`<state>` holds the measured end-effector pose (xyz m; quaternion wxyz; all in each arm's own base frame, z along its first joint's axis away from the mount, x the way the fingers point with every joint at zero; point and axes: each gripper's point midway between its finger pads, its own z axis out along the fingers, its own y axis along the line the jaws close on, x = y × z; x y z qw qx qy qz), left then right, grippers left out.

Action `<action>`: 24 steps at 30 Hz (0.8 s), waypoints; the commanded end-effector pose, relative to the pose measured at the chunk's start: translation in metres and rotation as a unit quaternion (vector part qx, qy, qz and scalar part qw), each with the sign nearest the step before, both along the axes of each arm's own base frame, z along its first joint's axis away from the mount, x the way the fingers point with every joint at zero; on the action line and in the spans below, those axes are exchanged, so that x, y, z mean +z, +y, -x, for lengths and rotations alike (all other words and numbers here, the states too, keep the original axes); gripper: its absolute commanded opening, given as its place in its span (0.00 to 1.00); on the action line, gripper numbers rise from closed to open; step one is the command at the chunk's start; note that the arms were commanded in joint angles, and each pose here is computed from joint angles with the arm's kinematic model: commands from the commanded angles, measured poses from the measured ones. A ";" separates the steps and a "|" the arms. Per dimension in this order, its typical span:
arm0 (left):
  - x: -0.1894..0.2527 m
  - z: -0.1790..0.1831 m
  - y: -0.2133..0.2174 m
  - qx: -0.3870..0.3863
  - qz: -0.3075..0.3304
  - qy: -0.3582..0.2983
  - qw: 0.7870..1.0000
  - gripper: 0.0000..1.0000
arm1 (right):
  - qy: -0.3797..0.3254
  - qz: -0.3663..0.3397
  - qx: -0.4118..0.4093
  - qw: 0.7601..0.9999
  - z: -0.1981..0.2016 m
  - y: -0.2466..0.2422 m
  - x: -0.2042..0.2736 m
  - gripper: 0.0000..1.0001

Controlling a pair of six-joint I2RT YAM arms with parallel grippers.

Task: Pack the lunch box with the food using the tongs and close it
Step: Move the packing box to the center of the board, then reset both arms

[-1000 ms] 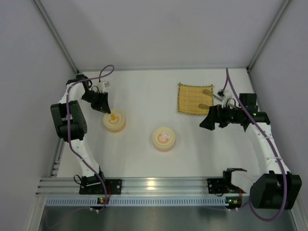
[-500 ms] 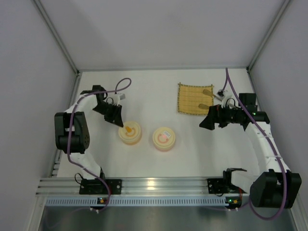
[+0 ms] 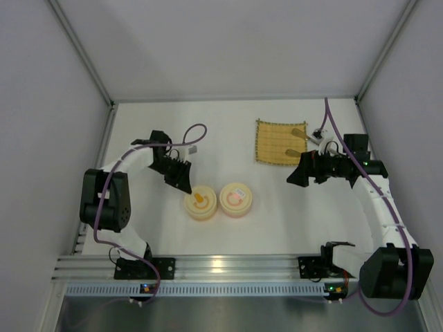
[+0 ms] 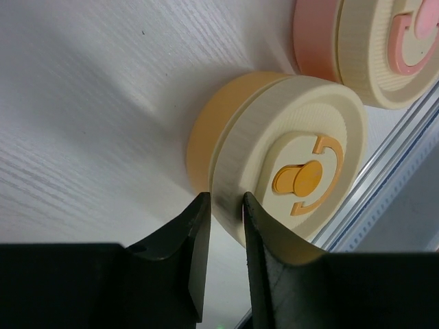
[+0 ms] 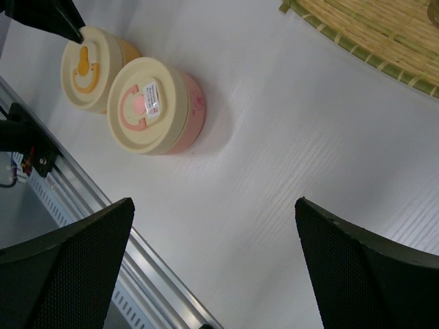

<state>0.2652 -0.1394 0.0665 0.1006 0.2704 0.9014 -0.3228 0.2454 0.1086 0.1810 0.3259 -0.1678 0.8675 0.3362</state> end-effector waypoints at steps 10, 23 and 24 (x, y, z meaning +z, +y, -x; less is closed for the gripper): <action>0.041 -0.030 0.004 0.005 -0.016 -0.078 0.997 0.56 | -0.038 -0.002 0.011 0.999 -0.009 -0.002 0.013 0.99; 0.107 -0.041 0.072 0.134 0.049 -0.116 0.983 0.98 | -0.052 0.102 -0.033 0.993 -0.033 -0.035 -0.004 0.99; 0.110 -0.040 0.084 0.157 0.060 -0.122 0.978 0.98 | -0.054 0.113 -0.037 0.991 -0.033 -0.039 -0.006 0.99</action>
